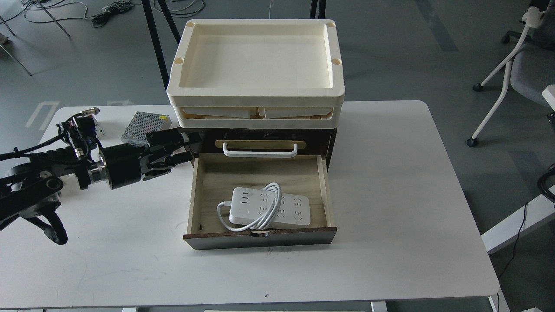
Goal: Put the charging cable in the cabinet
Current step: 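Lower the power strip into the drawer and open the left gripper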
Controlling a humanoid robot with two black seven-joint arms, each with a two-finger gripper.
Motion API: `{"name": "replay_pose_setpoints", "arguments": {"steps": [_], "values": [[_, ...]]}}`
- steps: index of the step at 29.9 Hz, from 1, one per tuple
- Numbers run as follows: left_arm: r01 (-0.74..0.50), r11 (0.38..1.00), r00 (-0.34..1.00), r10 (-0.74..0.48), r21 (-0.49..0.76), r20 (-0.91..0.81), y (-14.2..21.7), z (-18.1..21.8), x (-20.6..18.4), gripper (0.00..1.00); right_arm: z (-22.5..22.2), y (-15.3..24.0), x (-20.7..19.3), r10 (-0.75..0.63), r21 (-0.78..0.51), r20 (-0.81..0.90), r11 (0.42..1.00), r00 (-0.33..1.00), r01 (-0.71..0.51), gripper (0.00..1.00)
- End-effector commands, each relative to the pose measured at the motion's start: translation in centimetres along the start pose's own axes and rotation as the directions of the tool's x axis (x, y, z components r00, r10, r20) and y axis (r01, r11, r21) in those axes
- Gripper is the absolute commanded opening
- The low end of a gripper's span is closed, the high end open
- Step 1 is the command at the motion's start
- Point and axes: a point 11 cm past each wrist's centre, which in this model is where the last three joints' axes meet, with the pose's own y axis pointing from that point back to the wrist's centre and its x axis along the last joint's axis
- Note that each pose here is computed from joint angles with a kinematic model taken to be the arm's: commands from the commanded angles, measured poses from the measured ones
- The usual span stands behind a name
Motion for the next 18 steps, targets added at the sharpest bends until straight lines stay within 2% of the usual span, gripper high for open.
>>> {"name": "replay_pose_setpoints", "arguments": {"steps": [1,6,11,14,18], "values": [[-0.204,0.977,0.963,0.189,-0.064,-0.194,3.8,0.5,3.9,0.94,-0.3,-0.8,-1.7,-0.042,0.020,0.030,0.999,0.999,0.041,0.99],[-0.492,0.852,0.820,0.384,-0.180,-0.424,7.3,2.2,9.6,0.95,0.6,-1.9,-7.3,-0.193,0.027,0.122,0.981,0.974,0.191,1.00],[-0.651,0.722,0.726,0.501,-0.235,-0.472,10.9,3.5,13.9,0.95,0.1,-2.5,-11.2,-0.292,0.064,0.177,0.956,0.940,0.285,1.00],[-0.677,0.695,0.706,0.521,-0.241,-0.479,11.5,3.5,14.6,0.98,-0.3,-2.9,-11.7,-0.301,0.076,0.173,0.953,0.938,0.292,1.00],[-0.674,0.700,0.704,0.513,-0.235,-0.491,10.7,3.0,14.3,0.99,-0.4,-3.1,-12.0,-0.304,0.112,0.208,0.952,0.930,0.286,1.00]]}}
